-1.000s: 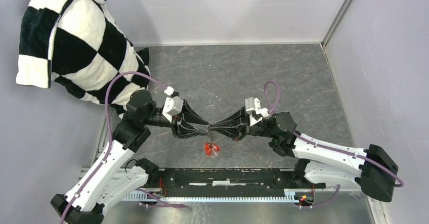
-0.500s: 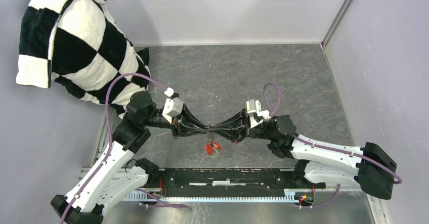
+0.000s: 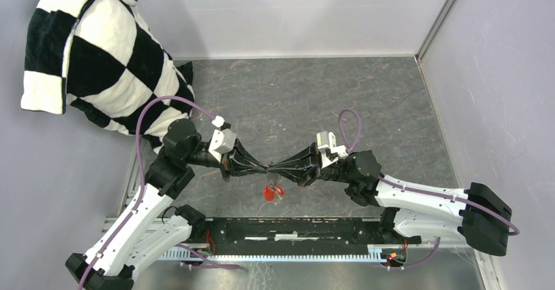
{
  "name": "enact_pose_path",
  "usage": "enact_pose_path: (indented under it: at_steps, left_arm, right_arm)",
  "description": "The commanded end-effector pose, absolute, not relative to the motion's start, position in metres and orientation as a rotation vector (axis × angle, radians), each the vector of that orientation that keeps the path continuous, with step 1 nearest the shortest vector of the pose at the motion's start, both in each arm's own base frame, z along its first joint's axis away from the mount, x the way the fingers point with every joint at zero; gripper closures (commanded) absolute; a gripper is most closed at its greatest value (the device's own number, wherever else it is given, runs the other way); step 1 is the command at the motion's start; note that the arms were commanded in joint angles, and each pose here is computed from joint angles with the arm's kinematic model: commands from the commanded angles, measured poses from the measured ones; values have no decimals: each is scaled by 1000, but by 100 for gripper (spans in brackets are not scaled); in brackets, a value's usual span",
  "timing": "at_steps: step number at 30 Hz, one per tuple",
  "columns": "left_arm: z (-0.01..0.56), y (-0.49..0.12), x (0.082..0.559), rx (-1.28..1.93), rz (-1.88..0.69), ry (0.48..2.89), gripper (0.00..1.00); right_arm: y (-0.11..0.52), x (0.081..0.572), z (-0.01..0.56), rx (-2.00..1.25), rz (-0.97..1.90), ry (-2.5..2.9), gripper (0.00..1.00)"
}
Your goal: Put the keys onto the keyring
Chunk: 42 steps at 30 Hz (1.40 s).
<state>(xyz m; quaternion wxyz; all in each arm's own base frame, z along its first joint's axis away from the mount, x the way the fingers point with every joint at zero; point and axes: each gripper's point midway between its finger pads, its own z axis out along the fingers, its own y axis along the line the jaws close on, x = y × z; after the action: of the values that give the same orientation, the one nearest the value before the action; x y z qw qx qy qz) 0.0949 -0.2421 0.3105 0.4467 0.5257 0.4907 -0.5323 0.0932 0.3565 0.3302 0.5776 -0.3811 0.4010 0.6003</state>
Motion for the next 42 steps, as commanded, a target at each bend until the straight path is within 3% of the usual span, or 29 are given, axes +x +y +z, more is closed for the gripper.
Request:
enact_pose_path:
  at_steps: [1,8,13,21,42]
  left_arm:
    - [315,-241,99,1361,-1197,1094,98]
    - [306,-230,101,1530,-911,884,98]
    - [311,-225,100,1599,-767,735,98]
    - [314,-219,94,1699,-606,532,98]
    - [317,-215,89,1720,-496,398,98]
  right_arm:
    - [355,86,339,-911,1384,876,94]
    - [341,88,332,-982,1260,905,57]
    - [331,90,331,-1057,1154,935,45]
    - [322,99,335,-1116,1009,936,44]
    - [346,88,345,-1311,1027,862,47]
